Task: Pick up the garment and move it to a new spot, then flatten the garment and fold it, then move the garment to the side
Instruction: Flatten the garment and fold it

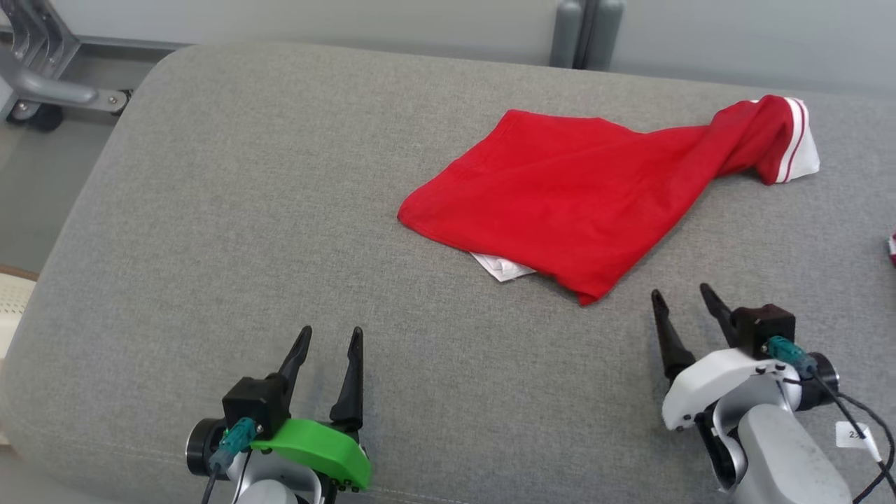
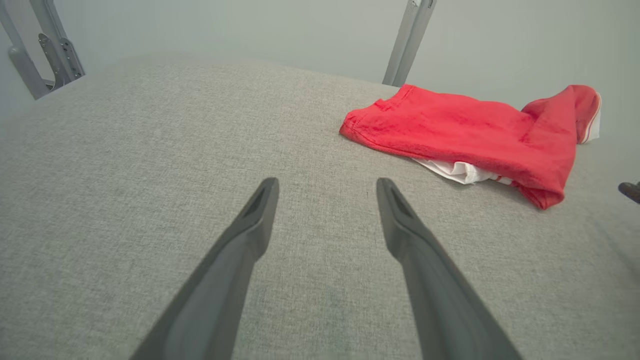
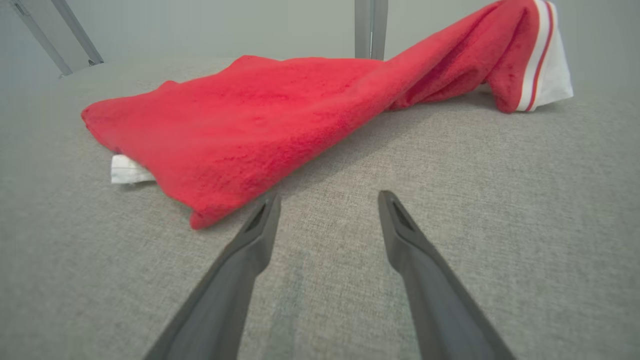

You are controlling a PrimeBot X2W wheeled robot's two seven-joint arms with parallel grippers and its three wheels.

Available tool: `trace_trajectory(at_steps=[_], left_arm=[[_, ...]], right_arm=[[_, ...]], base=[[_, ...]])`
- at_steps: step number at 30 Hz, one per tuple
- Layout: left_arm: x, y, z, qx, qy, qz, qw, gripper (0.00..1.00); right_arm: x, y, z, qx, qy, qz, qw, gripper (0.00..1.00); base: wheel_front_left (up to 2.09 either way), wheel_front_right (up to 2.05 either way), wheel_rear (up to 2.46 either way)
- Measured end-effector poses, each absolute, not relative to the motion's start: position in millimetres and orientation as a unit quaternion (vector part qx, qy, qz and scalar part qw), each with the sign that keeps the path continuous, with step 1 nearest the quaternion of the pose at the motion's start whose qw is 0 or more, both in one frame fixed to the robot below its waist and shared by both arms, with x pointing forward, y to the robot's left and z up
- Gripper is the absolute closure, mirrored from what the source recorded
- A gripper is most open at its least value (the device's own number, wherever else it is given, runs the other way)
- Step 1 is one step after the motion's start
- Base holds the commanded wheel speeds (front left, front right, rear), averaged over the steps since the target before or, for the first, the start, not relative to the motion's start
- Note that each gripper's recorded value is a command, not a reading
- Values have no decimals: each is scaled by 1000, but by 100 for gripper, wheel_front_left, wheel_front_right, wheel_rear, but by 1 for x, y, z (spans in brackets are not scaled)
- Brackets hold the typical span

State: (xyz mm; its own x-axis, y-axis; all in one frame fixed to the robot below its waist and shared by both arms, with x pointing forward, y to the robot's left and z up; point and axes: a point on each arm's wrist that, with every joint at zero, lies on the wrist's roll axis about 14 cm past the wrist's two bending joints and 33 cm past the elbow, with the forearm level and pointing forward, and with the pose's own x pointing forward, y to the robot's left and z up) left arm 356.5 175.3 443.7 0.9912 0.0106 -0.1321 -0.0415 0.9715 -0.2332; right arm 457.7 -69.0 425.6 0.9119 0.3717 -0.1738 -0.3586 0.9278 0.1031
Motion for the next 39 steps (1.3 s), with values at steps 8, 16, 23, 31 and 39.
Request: trace_trajectory(at_steps=[8, 16, 23, 31, 39], left_arm=[[342, 175, 445, -124, 62, 15, 990, 0], [328, 190, 441, -128, 68, 46, 988, 0], [315, 210, 437, -131, 72, 84, 985, 0], [312, 212, 428, -135, 86, 92, 983, 0], [319, 203, 429, -135, 87, 76, 984, 0]], right_arm=[[433, -25, 440, 50, 84, 248, 964, 0], [434, 21, 446, 52, 78, 309, 946, 0], [445, 46, 446, 42, 75, 339, 937, 0], [450, 23, 427, -1, 86, 323, 942, 0], [442, -8, 406, 40, 123, 264, 956, 0]], base=[[0, 0, 0], [0, 0, 0], [0, 0, 0], [0, 0, 0], [0, 0, 0]])
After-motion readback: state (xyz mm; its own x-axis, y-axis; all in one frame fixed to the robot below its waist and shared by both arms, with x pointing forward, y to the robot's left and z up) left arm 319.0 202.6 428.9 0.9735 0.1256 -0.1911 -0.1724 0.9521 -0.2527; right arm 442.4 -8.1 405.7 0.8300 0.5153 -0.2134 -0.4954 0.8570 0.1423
